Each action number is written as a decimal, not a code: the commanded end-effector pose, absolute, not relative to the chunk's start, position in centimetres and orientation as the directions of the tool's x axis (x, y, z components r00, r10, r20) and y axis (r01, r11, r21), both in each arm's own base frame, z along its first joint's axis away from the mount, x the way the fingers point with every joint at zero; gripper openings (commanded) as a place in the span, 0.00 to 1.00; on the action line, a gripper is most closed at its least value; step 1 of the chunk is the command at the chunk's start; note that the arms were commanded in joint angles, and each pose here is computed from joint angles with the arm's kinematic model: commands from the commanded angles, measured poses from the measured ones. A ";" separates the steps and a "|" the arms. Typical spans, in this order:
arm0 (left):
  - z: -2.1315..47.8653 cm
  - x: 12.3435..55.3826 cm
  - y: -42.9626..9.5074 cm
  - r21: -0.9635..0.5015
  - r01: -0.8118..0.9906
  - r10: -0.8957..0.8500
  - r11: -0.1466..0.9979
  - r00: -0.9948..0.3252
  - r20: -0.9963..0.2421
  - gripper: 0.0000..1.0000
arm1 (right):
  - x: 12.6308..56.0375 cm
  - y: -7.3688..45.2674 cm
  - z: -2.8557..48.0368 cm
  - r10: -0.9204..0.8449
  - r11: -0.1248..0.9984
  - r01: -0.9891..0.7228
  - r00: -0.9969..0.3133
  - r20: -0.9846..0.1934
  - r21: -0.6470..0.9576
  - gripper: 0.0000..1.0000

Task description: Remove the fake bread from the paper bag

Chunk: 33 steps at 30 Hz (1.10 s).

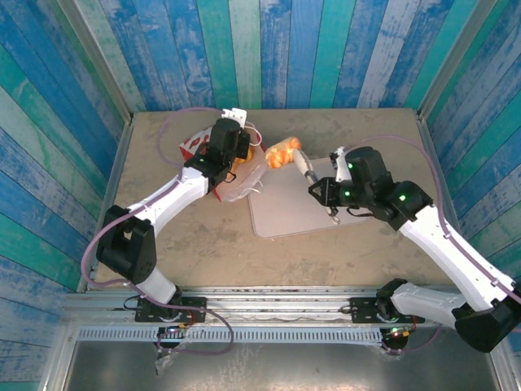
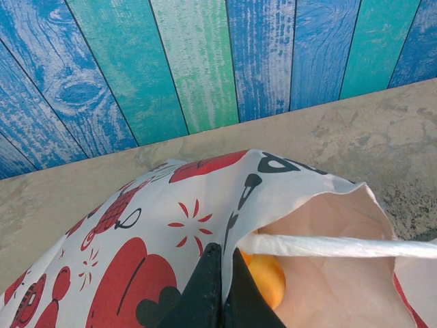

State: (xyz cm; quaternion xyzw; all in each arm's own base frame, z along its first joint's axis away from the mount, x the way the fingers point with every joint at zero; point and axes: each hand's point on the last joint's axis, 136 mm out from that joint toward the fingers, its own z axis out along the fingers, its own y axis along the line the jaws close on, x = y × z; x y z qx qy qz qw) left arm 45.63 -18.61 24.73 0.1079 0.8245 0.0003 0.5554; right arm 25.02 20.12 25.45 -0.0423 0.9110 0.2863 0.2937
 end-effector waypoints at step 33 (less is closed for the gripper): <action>28.6 44.4 -18.2 0.090 0.180 0.138 0.979 -0.275 -0.951 0.02 | 31.1 12.0 11.8 0.311 0.885 0.162 -0.903 -0.297 0.437 0.34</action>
